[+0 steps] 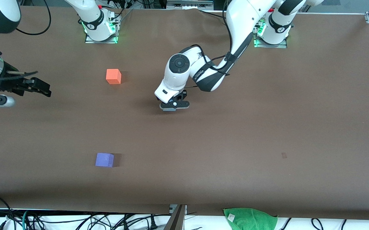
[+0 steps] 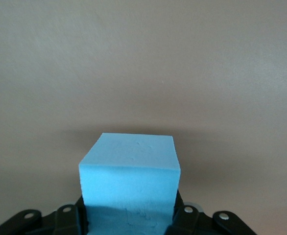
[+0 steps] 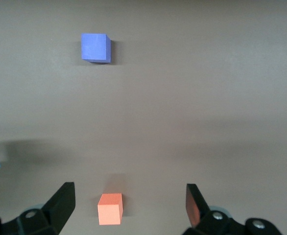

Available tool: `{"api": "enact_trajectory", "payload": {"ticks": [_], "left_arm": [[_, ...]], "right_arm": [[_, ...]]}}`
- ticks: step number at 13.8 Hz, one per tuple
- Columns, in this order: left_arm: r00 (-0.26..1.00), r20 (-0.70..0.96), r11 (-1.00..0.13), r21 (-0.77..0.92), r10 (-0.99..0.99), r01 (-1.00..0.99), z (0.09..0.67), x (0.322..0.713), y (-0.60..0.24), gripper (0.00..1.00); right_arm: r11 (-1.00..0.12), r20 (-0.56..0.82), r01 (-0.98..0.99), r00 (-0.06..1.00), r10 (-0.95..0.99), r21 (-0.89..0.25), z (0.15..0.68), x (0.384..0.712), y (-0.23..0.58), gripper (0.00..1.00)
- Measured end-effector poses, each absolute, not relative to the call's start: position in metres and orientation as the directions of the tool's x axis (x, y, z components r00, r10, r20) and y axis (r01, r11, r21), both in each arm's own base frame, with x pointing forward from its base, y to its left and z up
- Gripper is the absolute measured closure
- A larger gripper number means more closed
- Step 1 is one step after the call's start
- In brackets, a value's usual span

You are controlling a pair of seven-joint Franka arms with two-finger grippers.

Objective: Place blue block between orange and purple blocks
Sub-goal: 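Carry the light-blue cube with the left gripper toward the table middle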

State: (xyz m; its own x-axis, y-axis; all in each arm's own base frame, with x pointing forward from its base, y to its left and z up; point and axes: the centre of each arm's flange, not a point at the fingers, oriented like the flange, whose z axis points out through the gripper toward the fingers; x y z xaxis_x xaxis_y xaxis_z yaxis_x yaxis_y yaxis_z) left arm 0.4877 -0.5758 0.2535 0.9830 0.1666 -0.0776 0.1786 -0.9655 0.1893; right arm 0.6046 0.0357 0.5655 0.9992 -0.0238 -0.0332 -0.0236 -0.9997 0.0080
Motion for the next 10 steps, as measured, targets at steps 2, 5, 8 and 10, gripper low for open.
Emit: {"api": "enact_trajectory", "payload": {"ticks": [2, 5, 8, 10], "left_arm": [[0.980, -0.074, -0.962, 0.187, 0.187, 0.198, 0.238, 0.480, -0.594, 0.40], [0.981, -0.056, -0.965, 0.174, 0.188, 0.194, 0.222, 0.466, -0.614, 0.40], [0.983, -0.037, -0.970, 0.160, 0.179, 0.183, 0.211, 0.455, -0.626, 0.40], [0.985, -0.030, -0.973, 0.153, 0.173, 0.175, 0.208, 0.452, -0.628, 0.34]], "right_arm": [[-1.000, -0.039, -0.022, 0.999, -0.022, 0.009, 0.559, 0.608, 0.037, 0.00], [-1.000, -0.040, -0.020, 0.999, -0.021, 0.009, 0.558, 0.608, 0.038, 0.00], [-1.000, -0.045, -0.018, 0.999, -0.018, 0.009, 0.556, 0.609, 0.040, 0.00], [-1.000, -0.048, -0.019, 0.999, -0.019, 0.010, 0.554, 0.609, 0.039, 0.00]]}}
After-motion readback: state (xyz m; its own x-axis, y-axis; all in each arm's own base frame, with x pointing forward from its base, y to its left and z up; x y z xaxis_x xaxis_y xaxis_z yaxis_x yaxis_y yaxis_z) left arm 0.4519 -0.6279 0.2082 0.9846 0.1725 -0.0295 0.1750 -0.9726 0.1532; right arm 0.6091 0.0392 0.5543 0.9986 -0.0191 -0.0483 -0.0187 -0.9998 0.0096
